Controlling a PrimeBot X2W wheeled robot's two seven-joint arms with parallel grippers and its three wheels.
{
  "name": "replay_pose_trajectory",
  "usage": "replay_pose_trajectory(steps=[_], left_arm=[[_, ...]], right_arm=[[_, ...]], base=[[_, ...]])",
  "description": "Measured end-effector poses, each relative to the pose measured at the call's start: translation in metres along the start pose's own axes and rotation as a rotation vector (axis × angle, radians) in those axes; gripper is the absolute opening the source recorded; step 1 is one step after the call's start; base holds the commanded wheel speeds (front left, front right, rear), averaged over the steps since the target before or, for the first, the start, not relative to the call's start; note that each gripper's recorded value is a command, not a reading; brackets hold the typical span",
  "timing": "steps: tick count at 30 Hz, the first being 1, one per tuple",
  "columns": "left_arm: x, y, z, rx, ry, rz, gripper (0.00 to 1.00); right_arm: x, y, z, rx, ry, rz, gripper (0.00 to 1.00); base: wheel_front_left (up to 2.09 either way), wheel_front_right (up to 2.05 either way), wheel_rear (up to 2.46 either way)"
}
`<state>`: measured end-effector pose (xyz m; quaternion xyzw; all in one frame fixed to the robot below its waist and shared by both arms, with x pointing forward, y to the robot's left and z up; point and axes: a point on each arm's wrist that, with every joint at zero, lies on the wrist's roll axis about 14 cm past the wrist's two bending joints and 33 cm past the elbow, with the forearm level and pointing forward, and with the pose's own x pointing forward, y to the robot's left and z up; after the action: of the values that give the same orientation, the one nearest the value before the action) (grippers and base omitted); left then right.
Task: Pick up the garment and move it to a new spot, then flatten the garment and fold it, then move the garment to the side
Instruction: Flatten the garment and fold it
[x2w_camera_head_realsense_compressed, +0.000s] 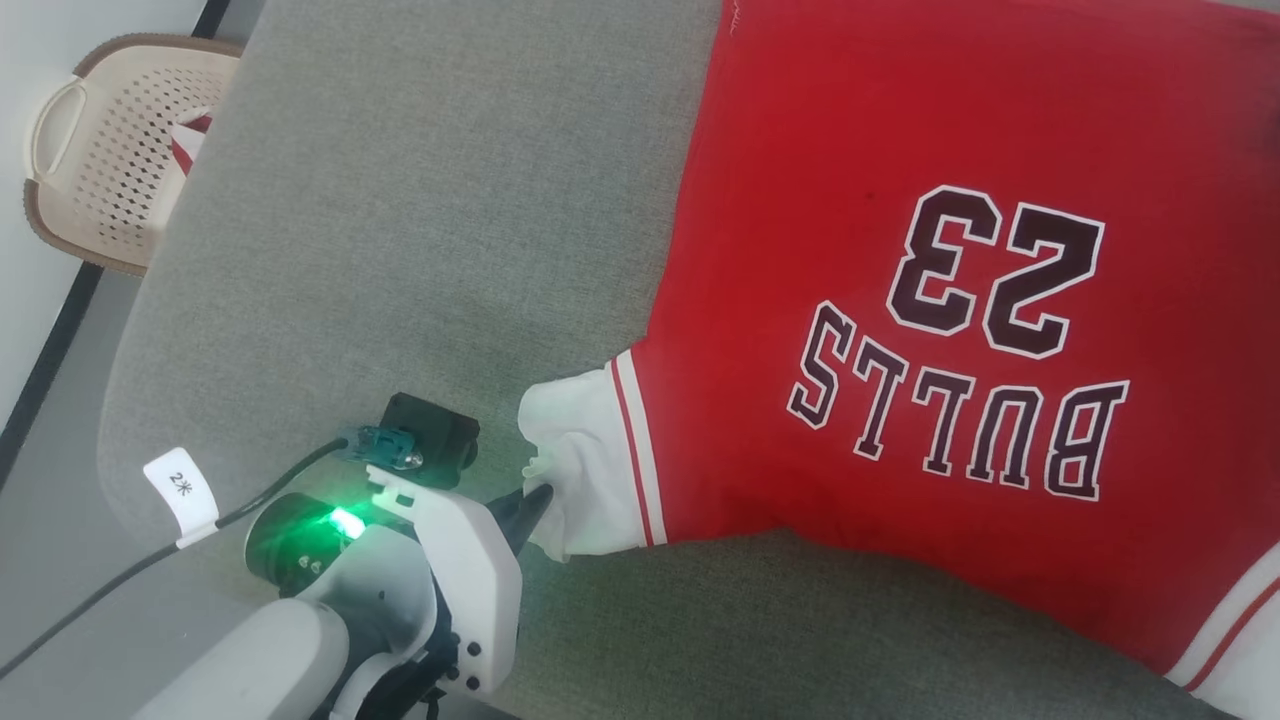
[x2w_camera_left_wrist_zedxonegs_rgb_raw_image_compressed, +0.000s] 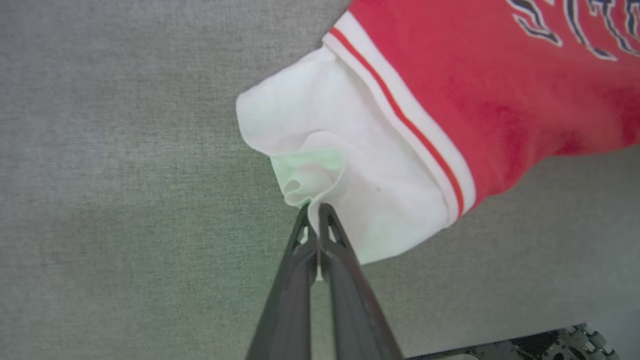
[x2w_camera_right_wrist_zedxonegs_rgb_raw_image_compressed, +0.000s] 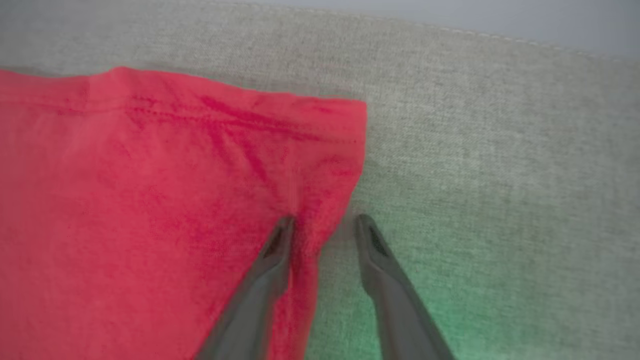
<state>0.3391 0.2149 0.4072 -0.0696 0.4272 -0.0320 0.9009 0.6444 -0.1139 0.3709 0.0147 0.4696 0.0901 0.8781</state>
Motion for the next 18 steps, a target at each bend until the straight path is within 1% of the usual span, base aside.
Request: replay_pose_trajectory(steps=[4,10,14,18], left_arm=[[0.003,-0.001,0.001,-0.002,-0.001,-0.005,0.0],[0.004,0.002,0.009,0.007,-0.021,-0.001,0.0],[0.005,0.002,0.014,0.02,-0.032,-0.006,0.0],[0.006,-0.002,0.021,0.047,-0.042,-0.022,0.0]], right_arm=[[-0.002,0.0,-0.001,-0.01,0.004,-0.007,0.0],[-0.013,0.007,-0.004,-0.1,0.017,-0.028,0.0],[-0.025,0.008,-0.001,-0.124,-0.028,-0.025,0.0],[-0.037,0.007,-0.005,-0.136,-0.057,-0.014,0.0]], base=[[0.0,0.0,0.0],[0.0,0.0,0.0],[0.0,0.0,0.0],[0.0,0.0,0.0]])
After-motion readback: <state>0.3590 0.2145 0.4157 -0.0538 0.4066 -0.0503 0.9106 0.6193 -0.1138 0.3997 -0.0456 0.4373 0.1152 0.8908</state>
